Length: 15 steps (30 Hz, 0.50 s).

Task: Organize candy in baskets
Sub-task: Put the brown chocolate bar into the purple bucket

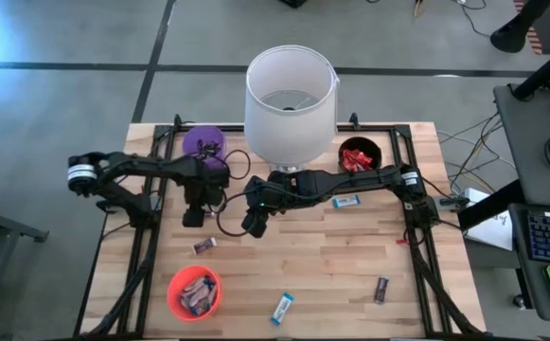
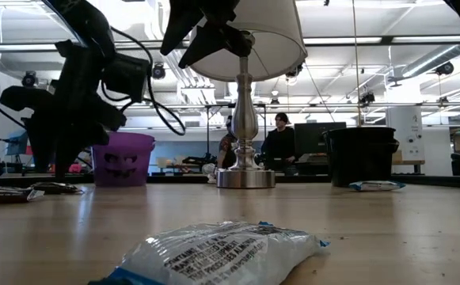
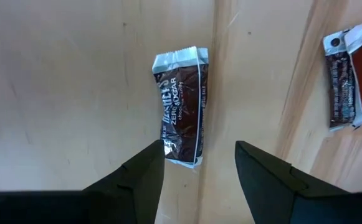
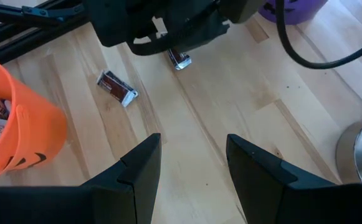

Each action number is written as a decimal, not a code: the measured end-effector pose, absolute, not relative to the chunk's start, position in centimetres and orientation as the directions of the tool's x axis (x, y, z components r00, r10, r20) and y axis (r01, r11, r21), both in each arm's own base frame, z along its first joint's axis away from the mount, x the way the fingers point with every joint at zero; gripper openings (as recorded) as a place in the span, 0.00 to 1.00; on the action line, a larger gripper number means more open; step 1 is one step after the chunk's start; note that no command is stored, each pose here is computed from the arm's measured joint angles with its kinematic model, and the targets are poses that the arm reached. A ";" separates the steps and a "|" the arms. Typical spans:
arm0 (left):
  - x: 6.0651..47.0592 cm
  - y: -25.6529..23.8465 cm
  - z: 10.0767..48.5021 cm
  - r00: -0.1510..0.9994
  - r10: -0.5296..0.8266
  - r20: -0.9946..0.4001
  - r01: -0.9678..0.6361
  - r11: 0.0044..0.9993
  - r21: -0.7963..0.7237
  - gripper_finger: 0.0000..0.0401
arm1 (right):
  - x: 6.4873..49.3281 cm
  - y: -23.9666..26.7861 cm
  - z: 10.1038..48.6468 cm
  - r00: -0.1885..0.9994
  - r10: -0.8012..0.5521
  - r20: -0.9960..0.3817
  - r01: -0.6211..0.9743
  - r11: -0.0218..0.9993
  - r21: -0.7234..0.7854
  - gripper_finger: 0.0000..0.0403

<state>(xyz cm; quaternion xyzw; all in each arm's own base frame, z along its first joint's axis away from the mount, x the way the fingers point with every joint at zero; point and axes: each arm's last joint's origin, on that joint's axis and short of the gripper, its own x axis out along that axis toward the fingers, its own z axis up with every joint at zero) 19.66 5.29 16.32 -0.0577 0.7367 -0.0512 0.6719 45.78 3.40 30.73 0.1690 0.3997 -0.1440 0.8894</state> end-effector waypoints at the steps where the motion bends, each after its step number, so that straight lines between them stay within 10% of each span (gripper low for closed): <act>1: 19.7 5.3 16.2 -0.095 -0.155 -0.983 -0.016 0.988 -0.154 0.44 | 45.8 3.4 30.7 0.639 -0.121 -0.760 0.391 0.902 0.185 0.42; 15: 20.2 5.4 15.0 -0.141 -0.168 -0.976 -0.014 0.986 -0.168 0.44 | 45.8 3.4 30.7 0.639 -0.121 -0.759 0.390 0.902 0.185 0.42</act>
